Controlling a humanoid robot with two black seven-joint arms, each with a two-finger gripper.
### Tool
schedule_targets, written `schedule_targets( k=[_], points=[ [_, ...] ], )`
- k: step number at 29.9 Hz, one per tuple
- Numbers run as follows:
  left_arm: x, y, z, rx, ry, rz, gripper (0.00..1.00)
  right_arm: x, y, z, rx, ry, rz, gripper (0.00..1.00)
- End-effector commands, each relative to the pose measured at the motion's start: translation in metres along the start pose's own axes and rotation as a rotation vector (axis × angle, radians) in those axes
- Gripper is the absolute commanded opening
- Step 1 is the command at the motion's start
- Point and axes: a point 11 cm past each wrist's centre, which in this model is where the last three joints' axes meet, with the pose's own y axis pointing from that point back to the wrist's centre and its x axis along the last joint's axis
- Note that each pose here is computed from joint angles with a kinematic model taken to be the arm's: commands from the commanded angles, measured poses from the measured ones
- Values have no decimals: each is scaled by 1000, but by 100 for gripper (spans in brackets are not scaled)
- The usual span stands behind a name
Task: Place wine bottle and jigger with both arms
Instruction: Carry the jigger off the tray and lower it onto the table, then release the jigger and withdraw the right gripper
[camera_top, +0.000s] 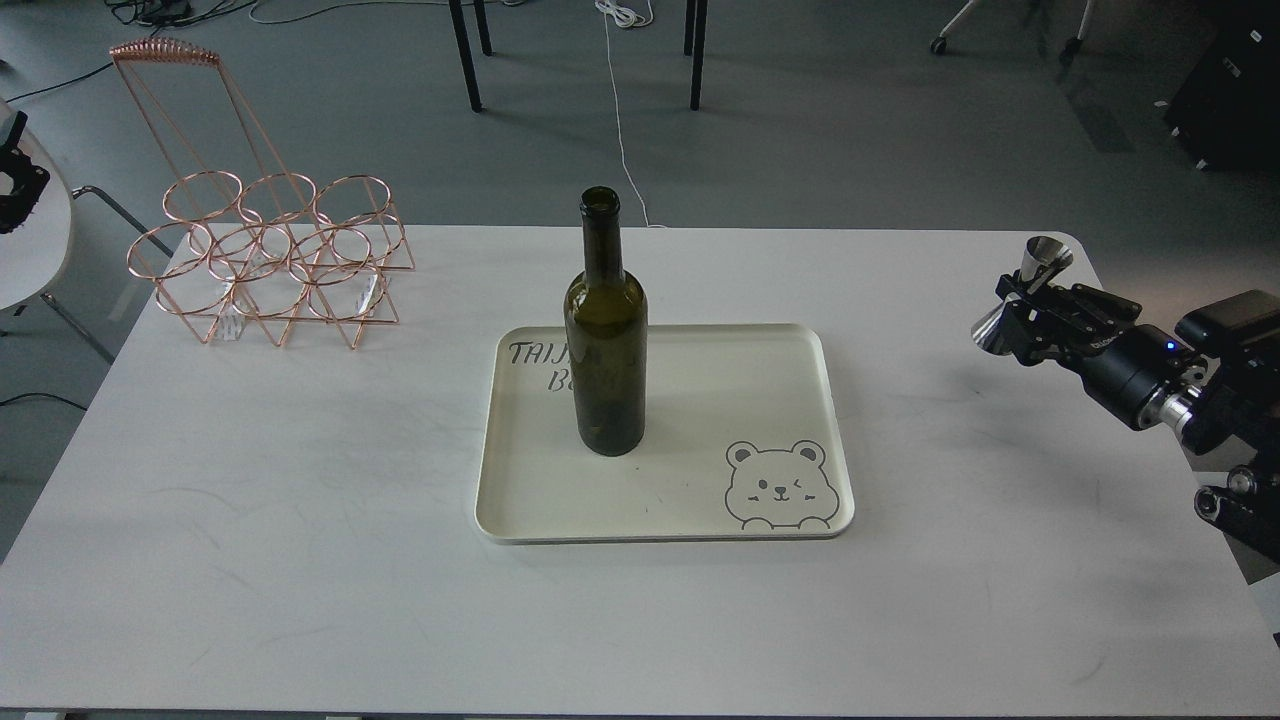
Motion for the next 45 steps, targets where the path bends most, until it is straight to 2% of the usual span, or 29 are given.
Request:
schedule_targets(
  k=[1, 7, 10, 17, 22, 31, 33, 34, 36, 40, 45],
  points=[
    [-4, -3, -1, -1, 3, -8, 98, -21, 10, 2, -20, -27, -35, 6],
    [-11, -8, -1, -2, 8, -24, 98, -41, 17, -1, -29, -57, -65, 9],
    [-12, -8, -2, -1, 9, -26, 98, -42, 17, -3, -25, -59, -66, 19],
    [-13, -9, 0, -3, 7, -28, 98, -41, 17, -2, -23, -54, -67, 23],
    [-13, -9, 1, -6, 7, -28, 98, -37, 16, -3, -14, -52, -61, 51],
    [-13, -10, 5, -12, 3, -29, 98, -31, 30, -3, 16, -54, -71, 81],
    [-12, -10, 7, -16, 0, -28, 98, -20, 41, -4, 32, -58, -68, 92],
    [-13, -10, 10, -18, -3, -29, 98, -16, 47, -5, 37, -58, -70, 94],
    [-13, -10, 13, -18, -9, -31, 98, -7, 58, 0, 33, -51, -69, 95],
    [-28, -9, 16, 77, -37, -87, 98, 25, 68, 4, 18, -73, -11, 96],
    [-40, -7, 41, 127, -194, -140, 98, 104, 52, 11, -1, -88, 179, 96]
  ],
)
